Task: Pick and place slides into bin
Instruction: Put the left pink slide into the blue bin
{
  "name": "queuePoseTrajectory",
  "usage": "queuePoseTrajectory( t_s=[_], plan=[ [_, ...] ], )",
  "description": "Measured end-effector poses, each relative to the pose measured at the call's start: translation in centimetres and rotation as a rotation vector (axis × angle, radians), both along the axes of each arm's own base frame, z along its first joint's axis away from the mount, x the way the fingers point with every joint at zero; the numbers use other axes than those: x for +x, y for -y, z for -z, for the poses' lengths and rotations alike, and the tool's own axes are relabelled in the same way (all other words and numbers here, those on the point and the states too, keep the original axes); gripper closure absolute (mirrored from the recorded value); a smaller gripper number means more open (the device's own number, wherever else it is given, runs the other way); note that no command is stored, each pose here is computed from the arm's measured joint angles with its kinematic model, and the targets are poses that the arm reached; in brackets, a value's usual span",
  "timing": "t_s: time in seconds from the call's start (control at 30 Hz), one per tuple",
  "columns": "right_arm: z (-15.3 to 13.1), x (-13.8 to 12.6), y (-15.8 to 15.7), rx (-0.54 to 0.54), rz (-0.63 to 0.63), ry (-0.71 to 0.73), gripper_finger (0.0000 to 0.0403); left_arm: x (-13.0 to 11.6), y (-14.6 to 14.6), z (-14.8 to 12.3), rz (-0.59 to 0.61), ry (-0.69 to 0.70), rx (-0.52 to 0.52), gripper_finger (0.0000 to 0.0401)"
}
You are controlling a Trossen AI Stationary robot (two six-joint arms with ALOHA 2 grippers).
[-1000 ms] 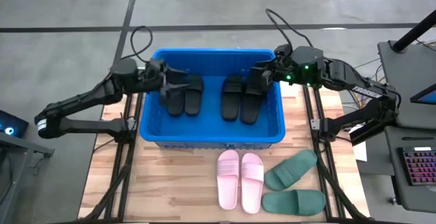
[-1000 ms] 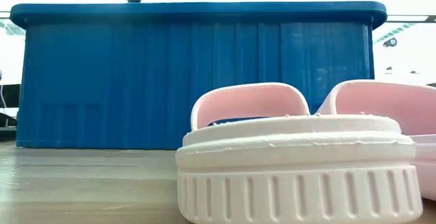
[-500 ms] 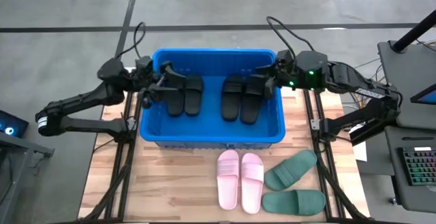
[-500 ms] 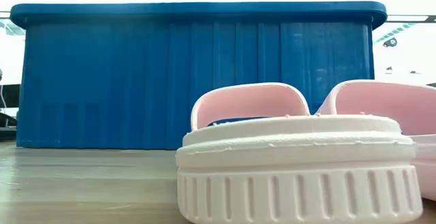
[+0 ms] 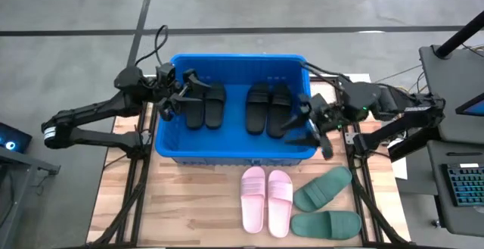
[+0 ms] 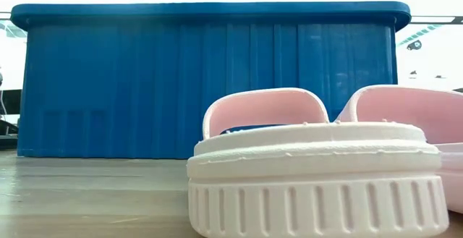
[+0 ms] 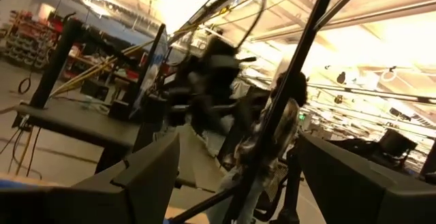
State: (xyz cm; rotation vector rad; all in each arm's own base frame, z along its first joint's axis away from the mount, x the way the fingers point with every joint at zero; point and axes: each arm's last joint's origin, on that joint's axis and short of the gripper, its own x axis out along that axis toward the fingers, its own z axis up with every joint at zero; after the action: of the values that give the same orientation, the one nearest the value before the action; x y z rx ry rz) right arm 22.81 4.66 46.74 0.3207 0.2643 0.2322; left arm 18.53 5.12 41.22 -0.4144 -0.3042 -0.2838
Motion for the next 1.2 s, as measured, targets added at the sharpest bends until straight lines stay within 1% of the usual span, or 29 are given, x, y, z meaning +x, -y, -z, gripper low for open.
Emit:
queuePoseTrajectory(
  t_s=[0.13, 0.23, 0.27, 0.3, 0.4, 0.53, 0.63, 0.77, 1.0, 1.1, 1.2],
  plan=[
    [-1.0, -0.6, -1.8, 0.022, -0.083, 0.093, 0.0209, 0.8, -0.2, 0.4, 0.002, -0.025, -0.016, 0.0120],
    [-1.2, -1.1, -2.6, 0.026, -0.120, 0.102, 0.0209, 1.4, -0.2, 0.6, 0.036, -0.051, -0.086, 0.0120],
    [-1.2, -1.2, -2.8, 0.028, -0.127, 0.100, 0.0209, 1.7, -0.1, 0.5, 0.059, -0.064, -0.123, 0.0120],
    [-1.2, -1.4, -2.9, 0.028, -0.135, 0.097, 0.0209, 1.9, 0.1, 0.4, 0.089, -0.071, -0.137, 0.0120],
    [-1.0, -1.7, -3.3, 0.022, -0.149, 0.073, 0.0209, 3.0, 1.2, 0.1, 0.202, -0.076, -0.117, 0.0120],
    [-0.9, -2.1, -3.4, 0.016, -0.155, 0.056, 0.0209, 4.2, 2.8, -0.6, 0.283, -0.021, -0.091, 0.0120],
    [-0.9, -2.5, -3.4, 0.012, -0.161, 0.043, 0.0209, 5.0, 3.8, -1.4, 0.303, 0.015, -0.062, 0.0120],
    [-0.8, -3.5, -3.3, 0.009, -0.162, 0.010, 0.0209, 6.4, 5.1, -1.6, 0.312, 0.009, -0.079, 0.0120],
    [-0.8, -4.8, -3.6, 0.019, -0.194, -0.016, 0.0209, 8.6, 7.6, -0.8, 0.405, -0.047, -0.098, 0.0120],
    [-0.7, -5.0, -3.9, 0.021, -0.209, -0.029, 0.0209, 9.2, 8.7, -0.2, 0.422, -0.074, -0.113, 0.0120],
    [-0.4, -5.2, -4.1, 0.024, -0.196, -0.073, 0.0209, 9.4, 9.5, 0.3, 0.445, -0.131, -0.163, 0.0120]
  ],
)
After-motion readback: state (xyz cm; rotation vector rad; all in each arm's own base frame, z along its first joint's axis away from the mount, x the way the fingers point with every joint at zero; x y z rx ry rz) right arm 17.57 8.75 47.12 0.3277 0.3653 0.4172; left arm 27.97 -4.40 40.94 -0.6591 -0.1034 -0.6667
